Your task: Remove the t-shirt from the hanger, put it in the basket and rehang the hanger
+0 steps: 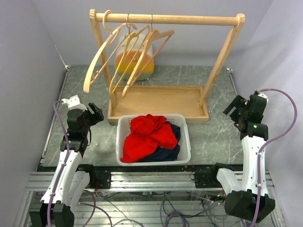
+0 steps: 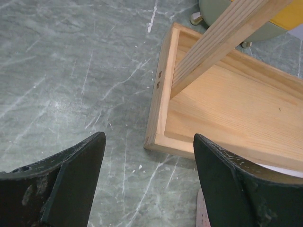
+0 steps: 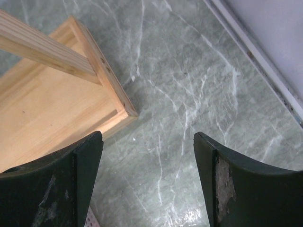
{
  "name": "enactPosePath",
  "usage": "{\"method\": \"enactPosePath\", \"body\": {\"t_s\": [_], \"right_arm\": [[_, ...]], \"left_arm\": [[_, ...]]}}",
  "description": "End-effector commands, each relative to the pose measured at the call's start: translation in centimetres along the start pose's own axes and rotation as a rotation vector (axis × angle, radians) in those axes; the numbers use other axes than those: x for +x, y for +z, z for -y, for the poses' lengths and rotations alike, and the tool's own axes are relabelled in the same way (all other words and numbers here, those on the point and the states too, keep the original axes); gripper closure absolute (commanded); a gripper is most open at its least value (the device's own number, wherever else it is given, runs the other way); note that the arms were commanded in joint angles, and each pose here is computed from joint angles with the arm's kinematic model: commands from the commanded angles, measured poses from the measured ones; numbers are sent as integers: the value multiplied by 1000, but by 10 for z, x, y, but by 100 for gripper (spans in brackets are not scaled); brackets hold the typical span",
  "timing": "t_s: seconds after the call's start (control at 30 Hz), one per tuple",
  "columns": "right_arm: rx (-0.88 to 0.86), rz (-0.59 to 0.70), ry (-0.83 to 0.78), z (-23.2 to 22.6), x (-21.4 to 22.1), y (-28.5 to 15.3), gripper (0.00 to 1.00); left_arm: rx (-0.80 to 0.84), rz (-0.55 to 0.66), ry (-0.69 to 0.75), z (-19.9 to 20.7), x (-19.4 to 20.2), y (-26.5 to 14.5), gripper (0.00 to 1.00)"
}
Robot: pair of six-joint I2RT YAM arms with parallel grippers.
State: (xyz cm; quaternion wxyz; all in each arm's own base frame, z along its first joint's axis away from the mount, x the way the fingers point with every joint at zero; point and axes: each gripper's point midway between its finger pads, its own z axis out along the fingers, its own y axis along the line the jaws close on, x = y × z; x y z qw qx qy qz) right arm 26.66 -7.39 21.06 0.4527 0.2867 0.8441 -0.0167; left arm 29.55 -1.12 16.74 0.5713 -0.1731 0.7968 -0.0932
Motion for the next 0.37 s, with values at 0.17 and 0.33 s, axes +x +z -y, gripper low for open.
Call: {"method": "enactPosePath", "body": {"t_s": [0.17, 0.33], "right_arm": [[-3, 118, -13, 0, -24, -8, 23], [-14, 111, -8, -1, -20, -7, 22]], "left_arm": [[39, 91, 47, 11, -33, -6, 14], [42, 94, 49, 11, -34, -8, 14]]}}
